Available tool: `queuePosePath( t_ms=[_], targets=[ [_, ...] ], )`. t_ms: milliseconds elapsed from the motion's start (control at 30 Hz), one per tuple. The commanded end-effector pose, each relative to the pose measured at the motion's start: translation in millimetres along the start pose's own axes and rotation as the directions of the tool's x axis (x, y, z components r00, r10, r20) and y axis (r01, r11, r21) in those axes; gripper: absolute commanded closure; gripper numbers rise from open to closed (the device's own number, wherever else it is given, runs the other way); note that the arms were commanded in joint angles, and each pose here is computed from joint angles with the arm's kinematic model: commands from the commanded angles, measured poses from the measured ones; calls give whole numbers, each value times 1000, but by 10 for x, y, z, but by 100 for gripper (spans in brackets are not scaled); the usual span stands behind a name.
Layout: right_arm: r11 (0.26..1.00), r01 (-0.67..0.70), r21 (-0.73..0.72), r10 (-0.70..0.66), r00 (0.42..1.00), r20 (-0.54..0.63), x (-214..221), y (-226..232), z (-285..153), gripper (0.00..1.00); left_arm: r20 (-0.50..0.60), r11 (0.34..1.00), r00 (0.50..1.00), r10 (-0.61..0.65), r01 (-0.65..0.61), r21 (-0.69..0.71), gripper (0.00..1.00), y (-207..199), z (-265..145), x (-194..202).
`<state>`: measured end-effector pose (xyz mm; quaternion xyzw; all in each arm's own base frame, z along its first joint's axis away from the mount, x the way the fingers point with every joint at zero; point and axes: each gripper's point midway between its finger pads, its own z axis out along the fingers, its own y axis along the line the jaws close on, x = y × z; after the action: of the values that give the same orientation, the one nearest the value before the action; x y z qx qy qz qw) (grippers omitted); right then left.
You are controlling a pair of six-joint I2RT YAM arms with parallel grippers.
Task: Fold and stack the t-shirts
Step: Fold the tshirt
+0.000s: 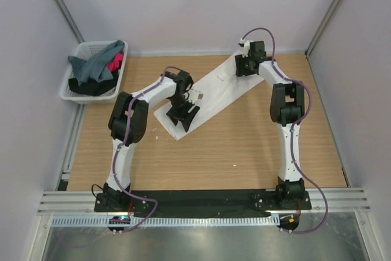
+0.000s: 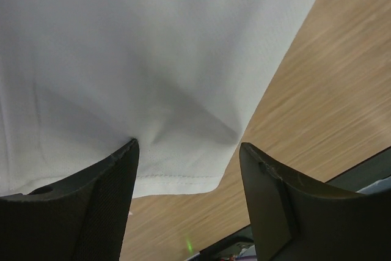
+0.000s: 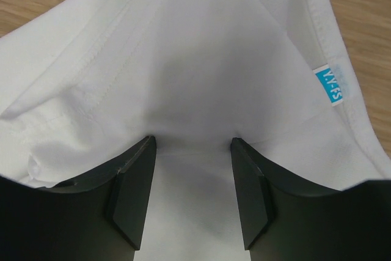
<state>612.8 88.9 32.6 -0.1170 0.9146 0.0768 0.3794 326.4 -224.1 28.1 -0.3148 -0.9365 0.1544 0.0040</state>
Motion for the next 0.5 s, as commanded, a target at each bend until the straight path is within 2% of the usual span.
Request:
queuePosePath(
  t_ms=[0,33,100,233,467],
  targets=[
    [997,78,-21,-80,990,-120,309,205,206,41,-40,999,999,19,-20,-34,32,-237,-77,196],
    [996,88,-20,-90,992,-91,147,209,194,41,-70,998,997,45,-47,-33,31,-361,-21,290],
    [996,86,-22,-88,990,-111,175,219,246,41,-72,997,995,72,-75,-32,31,-505,-20,361],
    [994,106,2,-106,993,-43,-89,212,242,37,-131,986,979,156,-162,-30,30,-833,133,606],
    [995,92,-27,-91,996,12,-278,429,265,33,-171,968,954,244,-249,-9,29,-1197,337,614]
  ],
)
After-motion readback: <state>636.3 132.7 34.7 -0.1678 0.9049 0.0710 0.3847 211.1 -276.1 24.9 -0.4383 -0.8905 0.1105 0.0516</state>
